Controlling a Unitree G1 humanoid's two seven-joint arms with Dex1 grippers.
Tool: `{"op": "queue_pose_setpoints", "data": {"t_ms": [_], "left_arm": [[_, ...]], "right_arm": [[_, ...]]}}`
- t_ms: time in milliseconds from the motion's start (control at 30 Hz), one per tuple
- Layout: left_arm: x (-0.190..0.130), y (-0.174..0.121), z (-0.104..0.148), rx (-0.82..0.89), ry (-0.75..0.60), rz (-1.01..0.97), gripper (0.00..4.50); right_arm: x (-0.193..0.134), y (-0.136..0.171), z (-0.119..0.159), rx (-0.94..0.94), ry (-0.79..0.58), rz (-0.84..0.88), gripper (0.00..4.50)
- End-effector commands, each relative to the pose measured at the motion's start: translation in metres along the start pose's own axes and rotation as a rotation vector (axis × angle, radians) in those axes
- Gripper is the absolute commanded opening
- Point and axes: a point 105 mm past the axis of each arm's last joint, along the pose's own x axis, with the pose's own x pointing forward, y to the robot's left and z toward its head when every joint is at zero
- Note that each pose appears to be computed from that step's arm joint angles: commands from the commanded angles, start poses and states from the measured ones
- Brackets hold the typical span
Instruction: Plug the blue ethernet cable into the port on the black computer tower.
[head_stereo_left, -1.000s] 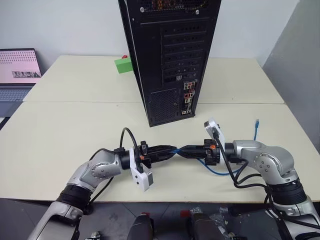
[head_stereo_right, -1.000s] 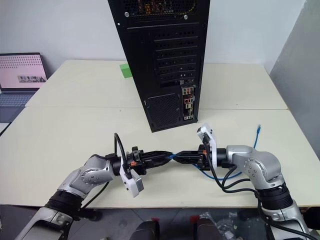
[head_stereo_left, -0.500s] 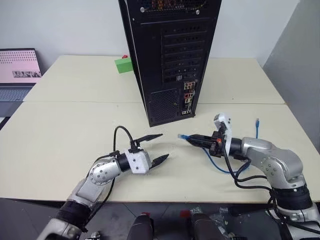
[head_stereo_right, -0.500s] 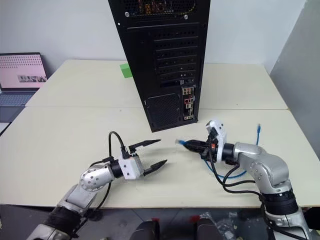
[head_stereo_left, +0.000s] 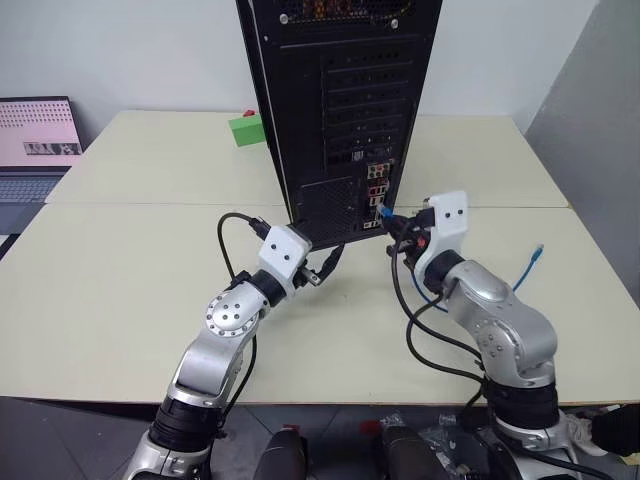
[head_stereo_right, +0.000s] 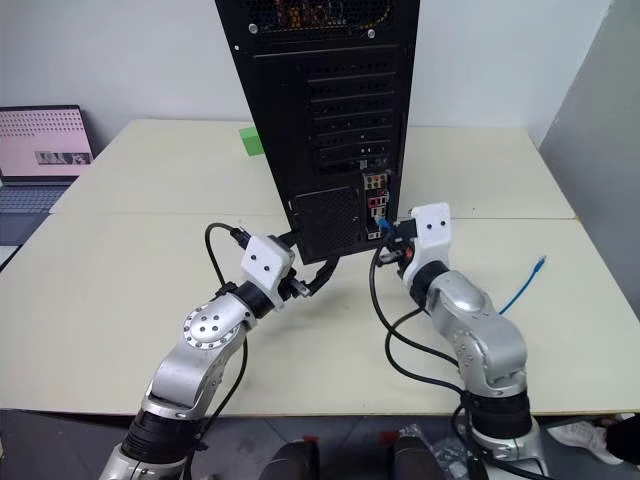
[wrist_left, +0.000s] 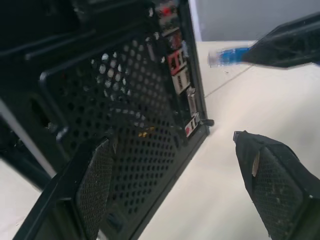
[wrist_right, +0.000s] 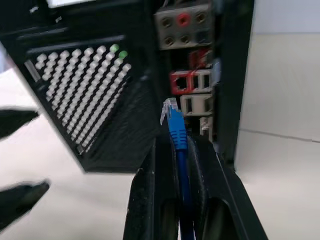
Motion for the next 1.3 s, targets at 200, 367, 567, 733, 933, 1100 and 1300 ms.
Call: {"op": "queue_pose_setpoints", "data": {"t_ms": [200,367,567,733,933,1100,1300], "left_arm": [[0.004,0.003,0.027,-0.078,-0.085,0.011,3.93],[0.005,0.002,0.028,-0.072,-0.090,0.002,3.93],[0.005,0.001,0.029,-0.065,-0.095,-0.002,3.93],[0.004,0.001,0.029,-0.060,-0.095,-0.002,3.93],[0.004,0.001,0.029,-0.059,-0.095,0.001,3.93],[0.004,0.000,0.029,-0.059,-0.094,-0.001,3.93],[0.004,0.000,0.029,-0.057,-0.094,-0.001,3.93]], "right_arm": [[0.012,0.003,0.012,0.013,-0.070,-0.069,0.00],[0.017,0.006,0.013,0.019,-0.075,-0.048,0.00],[0.022,0.010,0.015,0.019,-0.082,-0.032,0.00],[0.024,0.009,0.016,0.020,-0.088,-0.031,0.00],[0.025,0.007,0.018,0.017,-0.095,-0.037,0.00],[0.027,0.006,0.017,0.012,-0.095,-0.037,0.00],[0.028,0.004,0.017,0.012,-0.099,-0.046,0.00]]}}
